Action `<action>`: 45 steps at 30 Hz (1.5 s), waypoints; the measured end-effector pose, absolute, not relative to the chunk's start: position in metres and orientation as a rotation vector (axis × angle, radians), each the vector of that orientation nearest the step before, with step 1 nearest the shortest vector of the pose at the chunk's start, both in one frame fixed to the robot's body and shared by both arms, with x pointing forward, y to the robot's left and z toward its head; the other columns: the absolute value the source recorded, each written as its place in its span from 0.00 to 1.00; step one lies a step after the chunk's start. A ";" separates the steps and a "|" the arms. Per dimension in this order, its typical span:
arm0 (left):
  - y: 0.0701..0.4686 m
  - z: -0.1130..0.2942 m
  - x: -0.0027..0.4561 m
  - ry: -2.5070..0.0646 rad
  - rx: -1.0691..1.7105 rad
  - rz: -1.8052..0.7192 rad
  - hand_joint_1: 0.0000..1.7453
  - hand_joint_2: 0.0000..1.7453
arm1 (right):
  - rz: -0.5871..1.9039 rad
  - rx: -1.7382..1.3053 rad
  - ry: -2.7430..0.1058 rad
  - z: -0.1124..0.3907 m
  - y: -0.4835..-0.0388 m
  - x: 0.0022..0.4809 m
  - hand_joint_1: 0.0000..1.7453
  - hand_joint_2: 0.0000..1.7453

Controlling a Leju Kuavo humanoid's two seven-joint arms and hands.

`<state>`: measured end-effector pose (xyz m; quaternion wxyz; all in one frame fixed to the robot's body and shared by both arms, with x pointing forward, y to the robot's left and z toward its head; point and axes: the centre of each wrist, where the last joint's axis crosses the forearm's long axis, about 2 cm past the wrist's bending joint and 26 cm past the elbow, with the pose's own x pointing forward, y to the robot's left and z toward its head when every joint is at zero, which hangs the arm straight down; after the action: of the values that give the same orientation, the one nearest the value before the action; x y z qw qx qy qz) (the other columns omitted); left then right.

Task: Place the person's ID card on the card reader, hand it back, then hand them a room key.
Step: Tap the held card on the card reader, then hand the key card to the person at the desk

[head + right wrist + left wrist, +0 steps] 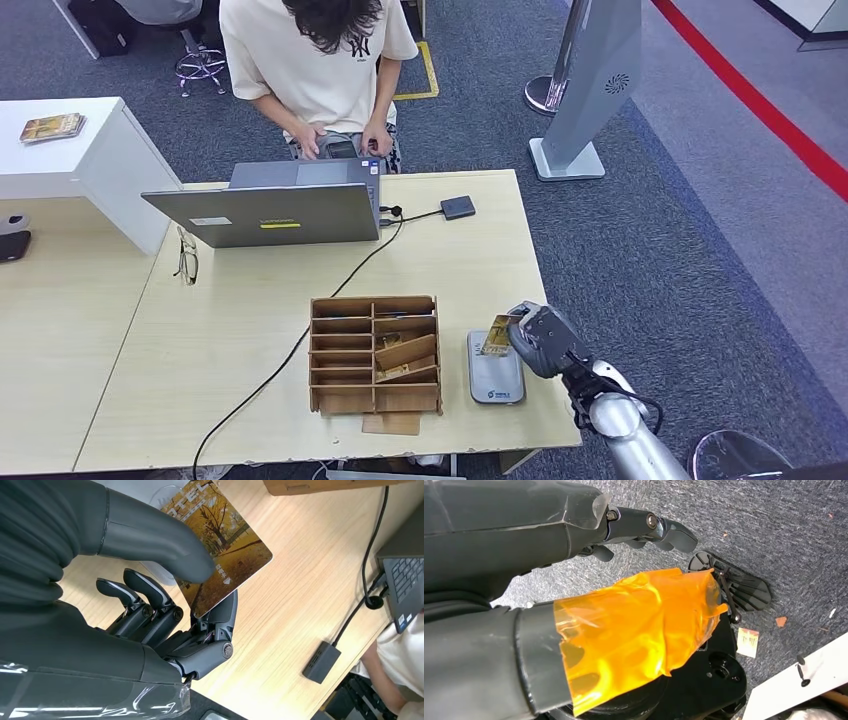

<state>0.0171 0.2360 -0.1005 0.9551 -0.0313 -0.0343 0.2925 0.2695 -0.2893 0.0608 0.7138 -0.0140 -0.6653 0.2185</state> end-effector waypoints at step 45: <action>0.239 -0.100 0.012 -0.056 -0.058 0.638 0.00 0.00 | 0.722 0.028 -1.381 0.075 -0.263 0.254 1.00 1.00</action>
<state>0.0122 0.2393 -0.1004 0.9488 -0.0285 -0.0277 0.3133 0.2537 -0.2632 0.0749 0.7116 0.0127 -0.6226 0.3255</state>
